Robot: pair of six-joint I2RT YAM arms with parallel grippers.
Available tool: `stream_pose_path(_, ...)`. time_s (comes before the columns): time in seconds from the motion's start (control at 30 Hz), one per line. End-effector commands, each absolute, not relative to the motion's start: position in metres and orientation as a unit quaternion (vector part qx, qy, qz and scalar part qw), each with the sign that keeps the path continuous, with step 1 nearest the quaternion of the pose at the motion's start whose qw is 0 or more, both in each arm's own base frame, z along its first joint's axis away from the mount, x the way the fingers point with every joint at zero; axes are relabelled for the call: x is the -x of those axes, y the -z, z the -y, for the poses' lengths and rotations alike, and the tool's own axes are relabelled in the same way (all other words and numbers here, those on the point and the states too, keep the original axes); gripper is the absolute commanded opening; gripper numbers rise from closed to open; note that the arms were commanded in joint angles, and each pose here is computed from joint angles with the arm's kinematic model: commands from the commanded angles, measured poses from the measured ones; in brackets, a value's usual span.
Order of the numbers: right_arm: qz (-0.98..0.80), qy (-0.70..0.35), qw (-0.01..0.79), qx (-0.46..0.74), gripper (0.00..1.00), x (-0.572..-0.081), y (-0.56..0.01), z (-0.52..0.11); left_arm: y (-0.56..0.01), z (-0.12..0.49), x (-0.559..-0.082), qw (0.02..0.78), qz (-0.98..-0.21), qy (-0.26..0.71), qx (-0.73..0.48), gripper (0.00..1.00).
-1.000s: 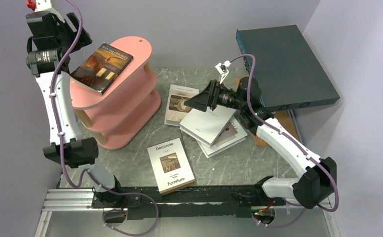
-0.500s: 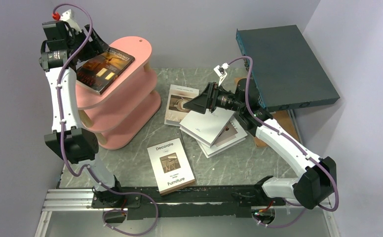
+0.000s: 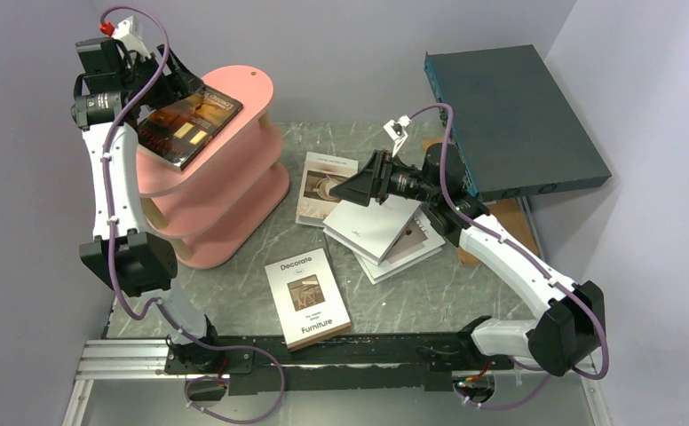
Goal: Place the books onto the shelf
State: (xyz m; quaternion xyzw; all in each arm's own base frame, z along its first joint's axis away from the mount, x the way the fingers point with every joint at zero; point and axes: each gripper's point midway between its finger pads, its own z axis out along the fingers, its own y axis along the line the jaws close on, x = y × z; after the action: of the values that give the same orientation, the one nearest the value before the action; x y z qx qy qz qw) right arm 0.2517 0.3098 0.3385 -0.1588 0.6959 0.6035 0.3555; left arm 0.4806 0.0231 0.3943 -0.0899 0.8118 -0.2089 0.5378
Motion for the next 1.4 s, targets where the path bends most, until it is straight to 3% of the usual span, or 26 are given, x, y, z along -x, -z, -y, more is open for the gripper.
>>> stream_pose_path(0.0, -0.673, -0.619, 0.368, 0.167, 1.00, -0.243, -0.353, -0.309, -0.428, 0.005, -0.460, 0.557, -0.789, 0.257, 0.039, 0.81)
stream_pose_path(0.47, -0.679, -0.617, 0.362, 0.164, 1.00, -0.244, -0.345, -0.310, -0.439, 0.039, -0.450, 0.539, -0.775, 0.328, -0.008, 0.82)
stream_pose_path(0.9, -0.677, -0.619, 0.359, 0.169, 1.00, -0.244, -0.346, -0.313, -0.443, 0.030, -0.451, 0.558, -0.778, 0.287, 0.007, 0.89)
stream_pose_path(1.17, -0.678, -0.620, 0.356, 0.171, 1.00, -0.245, -0.344, -0.316, -0.461, -0.014, -0.445, 0.608, -0.769, 0.174, 0.093, 0.93)
stream_pose_path(1.37, -0.676, -0.622, 0.353, 0.174, 1.00, -0.246, -0.344, -0.318, -0.521, -0.052, -0.392, 0.690, -0.704, 0.062, 0.157, 0.94)
